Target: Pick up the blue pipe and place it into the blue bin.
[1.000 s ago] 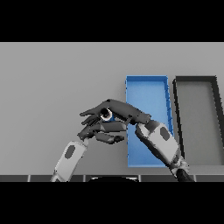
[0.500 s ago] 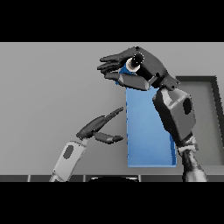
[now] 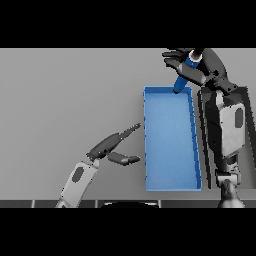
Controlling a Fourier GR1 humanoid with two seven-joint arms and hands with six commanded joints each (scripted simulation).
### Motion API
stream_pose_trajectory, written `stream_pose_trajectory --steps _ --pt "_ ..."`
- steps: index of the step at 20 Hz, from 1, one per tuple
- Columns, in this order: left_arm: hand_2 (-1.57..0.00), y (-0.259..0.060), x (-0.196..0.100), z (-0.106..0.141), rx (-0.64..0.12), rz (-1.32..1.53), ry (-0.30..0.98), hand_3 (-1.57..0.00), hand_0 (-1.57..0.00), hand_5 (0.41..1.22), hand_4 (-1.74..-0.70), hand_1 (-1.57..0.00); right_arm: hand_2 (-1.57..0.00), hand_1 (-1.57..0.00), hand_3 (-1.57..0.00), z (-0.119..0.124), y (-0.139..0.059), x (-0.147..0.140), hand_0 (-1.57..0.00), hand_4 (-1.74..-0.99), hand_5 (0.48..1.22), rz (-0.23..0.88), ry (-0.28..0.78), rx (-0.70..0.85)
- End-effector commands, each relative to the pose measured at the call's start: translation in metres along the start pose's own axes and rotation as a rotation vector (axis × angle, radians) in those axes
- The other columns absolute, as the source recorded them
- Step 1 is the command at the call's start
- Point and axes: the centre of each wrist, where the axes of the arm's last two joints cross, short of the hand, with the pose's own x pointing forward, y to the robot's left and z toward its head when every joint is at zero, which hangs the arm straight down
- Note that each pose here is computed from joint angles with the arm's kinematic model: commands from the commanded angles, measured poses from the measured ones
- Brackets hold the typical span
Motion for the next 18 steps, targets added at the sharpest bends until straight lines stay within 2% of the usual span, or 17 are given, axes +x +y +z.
stream_pose_trajectory --steps 1,3,7,11,12,13,14,16,18 --pt "0.0 -0.001 0.001 -0.003 0.003 -0.001 0.003 0.0 0.0 0.419 -0.87 0.0 -1.57 -1.57 -1.57 0.006 -0.002 -0.01 -1.57 -1.741 1.221 0.003 0.03 -0.015" --pt "0.0 0.0 0.001 0.001 -0.004 0.004 -0.012 0.0 0.0 0.421 -0.87 0.0 -1.57 -1.57 -1.57 0.024 -0.006 -0.037 -1.57 -1.741 1.221 -0.002 0.115 -0.049" --pt "0.0 -0.003 0.0 0.005 -0.001 0.023 -0.003 0.0 0.0 0.425 -0.88 0.0 -1.57 -1.57 -1.57 0.053 -0.011 -0.073 -1.57 -1.741 1.221 -0.03 0.252 -0.13" --pt "0.0 -0.004 0.001 0.008 0.001 0.02 0.0 0.0 0.0 0.425 -0.88 0.0 -1.57 -1.57 -1.57 0.073 -0.006 -0.1 -1.57 -1.741 1.221 -0.002 0.397 -0.232" --pt "0.0 -0.003 0.002 0.01 -0.002 0.025 -0.009 0.0 0.0 0.423 -0.89 0.0 -1.57 -1.57 -1.51 0.077 -0.002 -0.108 -1.57 -1.741 1.221 -0.007 0.437 -0.26" --pt "0.0 -0.004 0.004 0.007 -0.008 0.021 -0.007 0.0 0.0 0.422 -0.89 0.0 -1.57 -1.57 -1.52 0.08 0.004 -0.116 -1.57 -1.741 1.221 -0.013 0.475 -0.275" --pt "0.0 -0.003 0.003 0.008 -0.002 0.021 -0.001 0.0 0.0 0.42 -0.89 0.0 -1.57 -1.57 -1.26 0.084 0.005 -0.12 -1.57 -1.741 1.221 -0.003 0.508 -0.295" --pt "0.0 -0.001 0.004 0.006 -0.004 0.014 0.003 0.0 0.0 0.42 -0.88 0.0 -1.57 -1.57 -1.02 0.087 0.005 -0.13 -1.57 -1.741 1.221 0.042 0.59 -0.32" --pt "0.0 -0.005 0.0 0.007 -0.008 0.016 0.005 0.0 0.0 0.421 -0.88 0.0 -1.57 -1.55 -0.85 0.085 0.01 -0.136 -1.57 -1.741 1.221 0.066 0.616 -0.35"
